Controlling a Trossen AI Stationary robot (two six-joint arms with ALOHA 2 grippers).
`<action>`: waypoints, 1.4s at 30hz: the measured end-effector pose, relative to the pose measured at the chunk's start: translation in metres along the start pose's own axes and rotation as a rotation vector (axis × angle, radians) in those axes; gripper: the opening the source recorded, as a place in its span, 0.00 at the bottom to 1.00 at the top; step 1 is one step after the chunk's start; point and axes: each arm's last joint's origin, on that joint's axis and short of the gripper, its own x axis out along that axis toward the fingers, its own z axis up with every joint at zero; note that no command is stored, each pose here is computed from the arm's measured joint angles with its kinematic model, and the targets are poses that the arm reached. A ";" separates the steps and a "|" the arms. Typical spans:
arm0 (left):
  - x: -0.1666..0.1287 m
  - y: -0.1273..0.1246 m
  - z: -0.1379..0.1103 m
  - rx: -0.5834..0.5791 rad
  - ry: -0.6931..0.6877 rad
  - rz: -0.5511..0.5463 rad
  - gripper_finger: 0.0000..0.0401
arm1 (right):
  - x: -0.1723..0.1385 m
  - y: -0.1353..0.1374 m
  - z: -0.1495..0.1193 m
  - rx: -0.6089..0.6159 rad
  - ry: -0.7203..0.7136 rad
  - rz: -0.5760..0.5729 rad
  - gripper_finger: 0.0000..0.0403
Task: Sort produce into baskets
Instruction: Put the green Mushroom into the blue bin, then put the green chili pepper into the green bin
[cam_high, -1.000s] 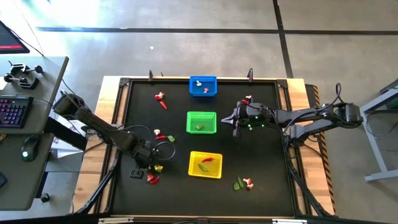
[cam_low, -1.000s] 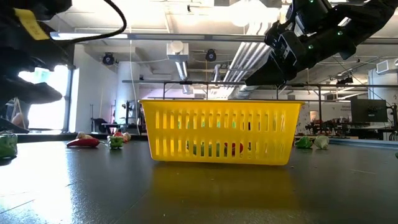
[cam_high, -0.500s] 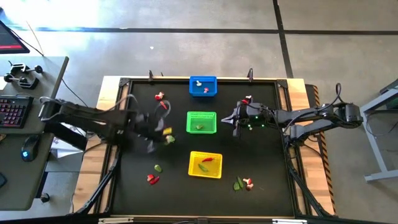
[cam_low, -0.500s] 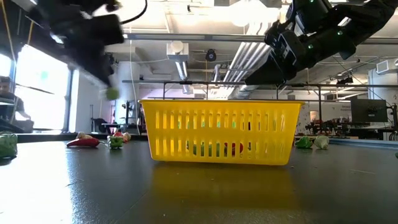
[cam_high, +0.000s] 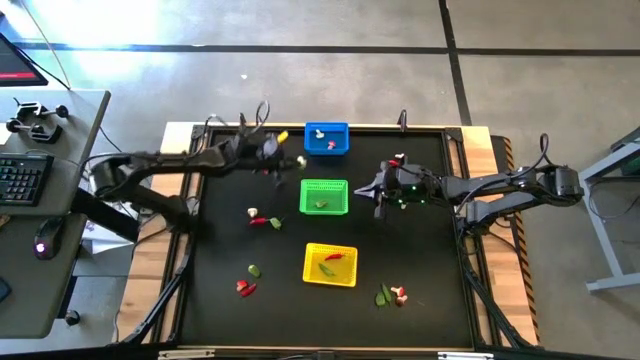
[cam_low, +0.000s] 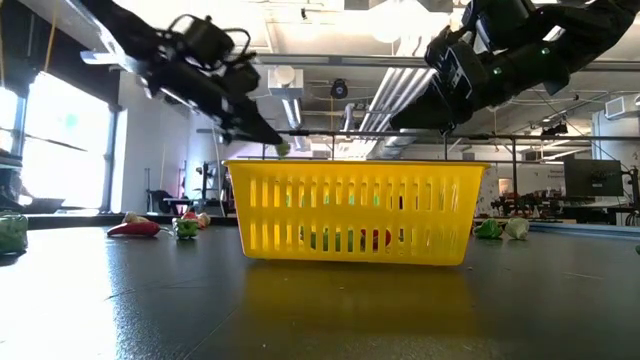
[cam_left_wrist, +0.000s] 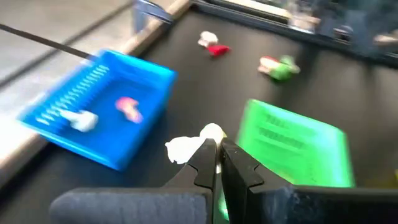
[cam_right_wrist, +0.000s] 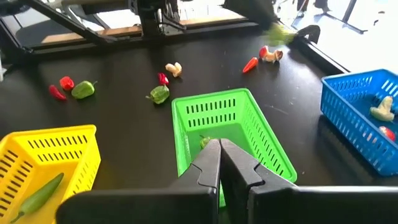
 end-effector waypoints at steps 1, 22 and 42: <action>0.005 0.007 0.003 0.012 -0.006 0.019 0.00 | 0.000 0.000 0.001 0.000 -0.008 0.000 0.00; 0.105 0.088 0.034 0.092 0.135 0.062 0.00 | 0.000 -0.003 0.000 0.077 -0.011 -0.090 0.00; 0.110 0.090 0.032 0.153 0.162 0.068 0.29 | 0.000 -0.004 0.000 0.139 -0.017 -0.135 0.00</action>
